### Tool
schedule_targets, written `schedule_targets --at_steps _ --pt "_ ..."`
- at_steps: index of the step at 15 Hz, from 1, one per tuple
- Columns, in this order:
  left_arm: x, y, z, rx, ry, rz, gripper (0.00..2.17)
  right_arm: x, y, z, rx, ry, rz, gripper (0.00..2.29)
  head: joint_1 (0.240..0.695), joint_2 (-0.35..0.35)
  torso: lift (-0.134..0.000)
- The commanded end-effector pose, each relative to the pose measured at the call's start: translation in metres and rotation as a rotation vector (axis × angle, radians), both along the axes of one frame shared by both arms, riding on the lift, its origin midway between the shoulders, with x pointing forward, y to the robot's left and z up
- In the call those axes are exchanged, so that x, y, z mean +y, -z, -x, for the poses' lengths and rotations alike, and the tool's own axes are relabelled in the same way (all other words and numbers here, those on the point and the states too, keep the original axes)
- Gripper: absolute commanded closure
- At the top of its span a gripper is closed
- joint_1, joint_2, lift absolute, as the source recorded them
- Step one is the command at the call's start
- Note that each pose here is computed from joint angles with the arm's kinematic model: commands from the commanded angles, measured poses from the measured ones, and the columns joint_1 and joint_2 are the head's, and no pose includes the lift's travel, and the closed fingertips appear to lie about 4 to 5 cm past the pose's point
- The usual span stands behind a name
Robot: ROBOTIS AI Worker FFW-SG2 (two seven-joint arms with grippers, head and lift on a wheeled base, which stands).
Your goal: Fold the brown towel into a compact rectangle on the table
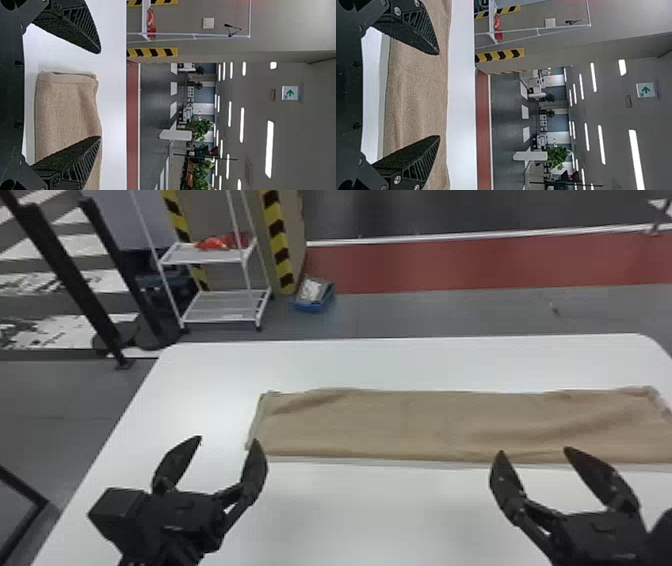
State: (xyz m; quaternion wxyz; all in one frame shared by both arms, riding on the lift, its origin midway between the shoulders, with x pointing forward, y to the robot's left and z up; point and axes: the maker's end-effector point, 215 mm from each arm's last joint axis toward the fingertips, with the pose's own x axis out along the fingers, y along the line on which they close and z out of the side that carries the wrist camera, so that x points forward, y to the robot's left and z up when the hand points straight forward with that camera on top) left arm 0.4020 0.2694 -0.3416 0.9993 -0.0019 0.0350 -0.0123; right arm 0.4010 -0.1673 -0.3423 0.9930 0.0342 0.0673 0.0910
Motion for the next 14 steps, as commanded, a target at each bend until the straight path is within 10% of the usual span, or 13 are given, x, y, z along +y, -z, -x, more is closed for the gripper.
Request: schedule_targets --at_steps 1,14 --pt "0.0012 0.0023 0.0023 0.005 -0.004 0.000 0.12 0.0000 0.0002 0.0005 0.001 0.001 -0.001 0.14 0.695 0.143 -0.126" --pt "-0.0004 0.0054 0.0017 0.012 0.002 0.004 0.11 0.0015 0.0013 0.0000 -0.001 -0.004 -0.002 0.14 0.695 0.147 -0.126"
